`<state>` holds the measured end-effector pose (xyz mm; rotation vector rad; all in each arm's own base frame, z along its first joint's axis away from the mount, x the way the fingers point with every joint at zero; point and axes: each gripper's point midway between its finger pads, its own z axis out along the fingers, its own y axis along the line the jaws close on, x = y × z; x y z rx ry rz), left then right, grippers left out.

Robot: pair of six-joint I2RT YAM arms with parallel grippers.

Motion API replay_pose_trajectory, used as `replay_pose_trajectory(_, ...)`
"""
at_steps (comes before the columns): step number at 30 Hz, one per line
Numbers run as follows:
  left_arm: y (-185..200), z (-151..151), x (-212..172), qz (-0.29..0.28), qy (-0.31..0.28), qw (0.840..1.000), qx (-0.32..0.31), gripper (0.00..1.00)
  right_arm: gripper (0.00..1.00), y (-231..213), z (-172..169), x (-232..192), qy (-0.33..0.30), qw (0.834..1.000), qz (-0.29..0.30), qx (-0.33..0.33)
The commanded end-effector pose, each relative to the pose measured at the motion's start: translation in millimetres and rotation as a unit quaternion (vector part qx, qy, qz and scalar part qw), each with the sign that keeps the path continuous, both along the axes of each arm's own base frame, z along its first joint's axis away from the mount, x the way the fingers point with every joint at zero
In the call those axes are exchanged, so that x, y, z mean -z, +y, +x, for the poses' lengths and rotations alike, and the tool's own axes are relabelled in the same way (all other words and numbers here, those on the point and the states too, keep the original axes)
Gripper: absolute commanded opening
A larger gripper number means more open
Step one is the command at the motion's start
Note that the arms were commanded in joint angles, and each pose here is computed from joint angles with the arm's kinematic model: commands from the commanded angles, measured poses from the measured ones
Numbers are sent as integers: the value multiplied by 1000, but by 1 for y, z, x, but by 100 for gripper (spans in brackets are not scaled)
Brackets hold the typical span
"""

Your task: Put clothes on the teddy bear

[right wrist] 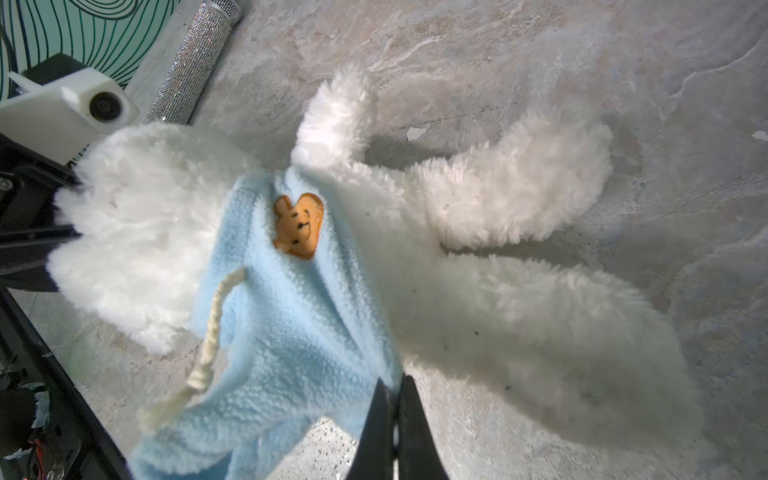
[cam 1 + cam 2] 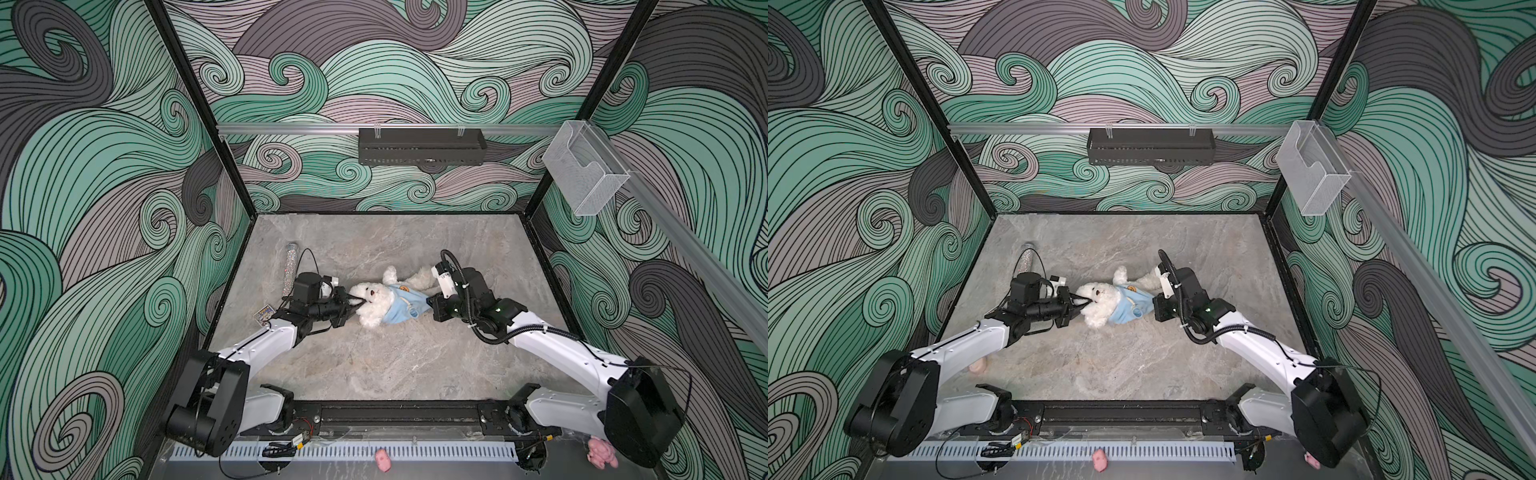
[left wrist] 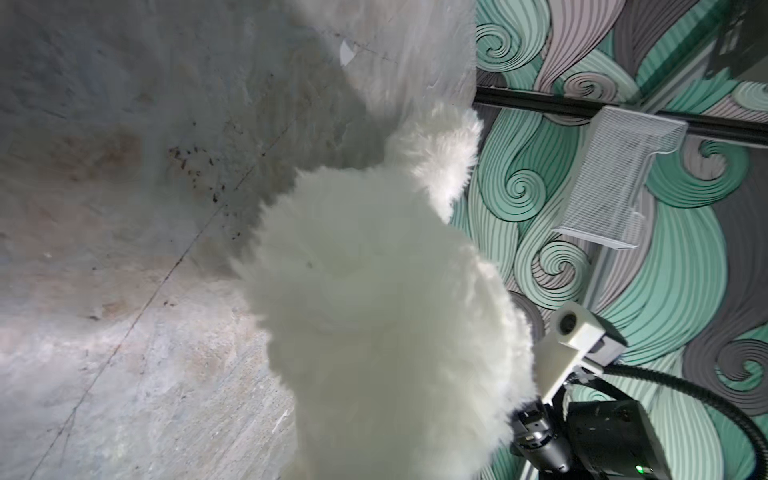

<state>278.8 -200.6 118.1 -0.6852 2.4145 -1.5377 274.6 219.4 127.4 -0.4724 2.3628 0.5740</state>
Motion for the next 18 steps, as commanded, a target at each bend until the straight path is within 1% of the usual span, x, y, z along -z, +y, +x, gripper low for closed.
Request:
replay_pose_trajectory(1, -4, 20, 5, 56, -53, 997, 3, 5, 0, 4, 0, 20, 19, 1000, 7, -1)
replay_pose_trajectory(3, -6, 19, 17, 72, -52, 996, 18, 15, 0, 7, -1, 32, 34, 999, 8, -3)
replay_pose_trajectory(6, -5, 18, 23, 88, -61, 994, 31, 36, 0, 7, -4, 44, 45, 999, 9, 1)
replay_pose_trajectory(7, -5, 17, 21, 94, -72, 992, 36, 42, 0, 7, -6, 47, 49, 999, 9, 0)
replay_pose_trajectory(8, -4, 16, 19, 101, -81, 991, 40, 50, 0, 7, -7, 48, 52, 999, 9, 0)
replay_pose_trajectory(10, 0, 12, 11, 130, -108, 984, 46, 67, 0, 8, -8, 50, 55, 998, 8, -2)
replay_pose_trajectory(12, 1, 7, 3, 160, -134, 976, 55, 80, 0, 8, -8, 50, 54, 999, 8, -3)
replay_pose_trajectory(14, -2, 4, -6, 183, -166, 967, 68, 89, 0, 9, -8, 49, 54, 998, 9, -7)
replay_pose_trajectory(16, -6, 5, -9, 204, -178, 960, 74, 98, 0, 10, -8, 48, 54, 998, 10, -9)
replay_pose_trajectory(18, -11, 8, -7, 224, -180, 954, 83, 99, 0, 11, -8, 47, 53, 998, 13, -11)
